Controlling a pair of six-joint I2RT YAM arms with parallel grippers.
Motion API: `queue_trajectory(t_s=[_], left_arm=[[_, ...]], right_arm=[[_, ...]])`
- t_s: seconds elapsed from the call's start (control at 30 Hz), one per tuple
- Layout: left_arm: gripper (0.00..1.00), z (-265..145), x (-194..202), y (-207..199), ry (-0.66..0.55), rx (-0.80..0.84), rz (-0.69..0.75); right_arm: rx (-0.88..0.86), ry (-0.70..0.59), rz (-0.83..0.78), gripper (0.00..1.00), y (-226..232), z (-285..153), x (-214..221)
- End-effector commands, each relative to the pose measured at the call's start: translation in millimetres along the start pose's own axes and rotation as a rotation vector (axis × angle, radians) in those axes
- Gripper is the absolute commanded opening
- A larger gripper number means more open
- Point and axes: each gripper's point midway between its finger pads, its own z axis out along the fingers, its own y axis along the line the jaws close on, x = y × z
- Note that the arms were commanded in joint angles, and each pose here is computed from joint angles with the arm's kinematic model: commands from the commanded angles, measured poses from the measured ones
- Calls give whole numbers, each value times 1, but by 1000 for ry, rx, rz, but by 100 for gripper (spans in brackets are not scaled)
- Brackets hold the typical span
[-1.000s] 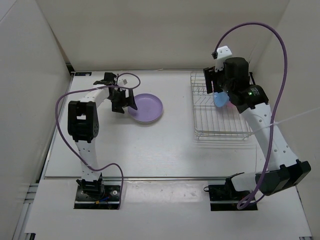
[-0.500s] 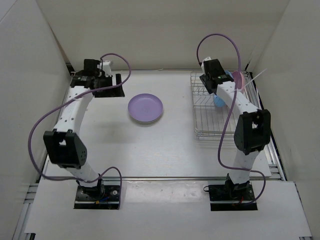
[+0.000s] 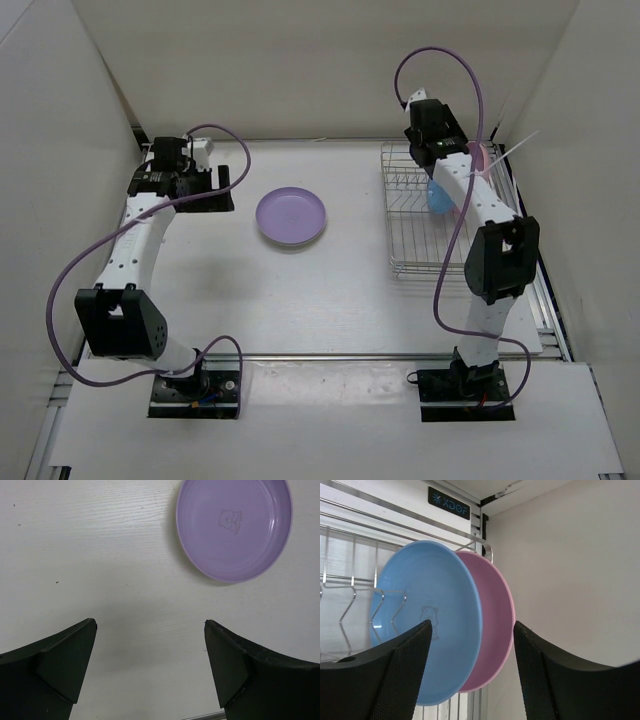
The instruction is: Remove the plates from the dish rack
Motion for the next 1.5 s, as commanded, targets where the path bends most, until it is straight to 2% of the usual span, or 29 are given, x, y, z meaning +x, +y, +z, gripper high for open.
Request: queue_trajectory(t_s=[0.0,0.23,0.47,0.7,0.77,0.87,0.9,0.97,1.0,1.13,1.47], left_arm=[[100,-14,-12,-2,-60,9,12],[100,-22,-18,-6,-88,20,8],[100,-30,-21,-6,-116,11,13],[100,-28,-20,0,-118,9,0],[100,-29,-20,1,-119,17,-6],[100,-29,-20,2,-120,20,-21],[100,-29,-20,2,-120,20,-21],[100,-30,-21,3,-121,25,-27],[100,-28,-17,4,-113,24,-29],[100,-32,-19,3,-123,37,-32],[100,-34,-17,10,-128,35,-52]], right_arm=[[85,8,5,69,-21,12,-2],[100,53,-7,62,-19,27,10],[118,82,-18,38,-16,31,16],[128,104,-30,28,-14,32,23],[135,109,-30,22,-16,31,24],[143,114,-30,21,-17,31,25],[143,114,-30,15,-17,31,25],[152,120,-30,13,-18,30,26],[152,121,-39,8,-19,30,26],[174,142,-73,0,-18,29,28],[240,132,-132,0,-38,4,9]])
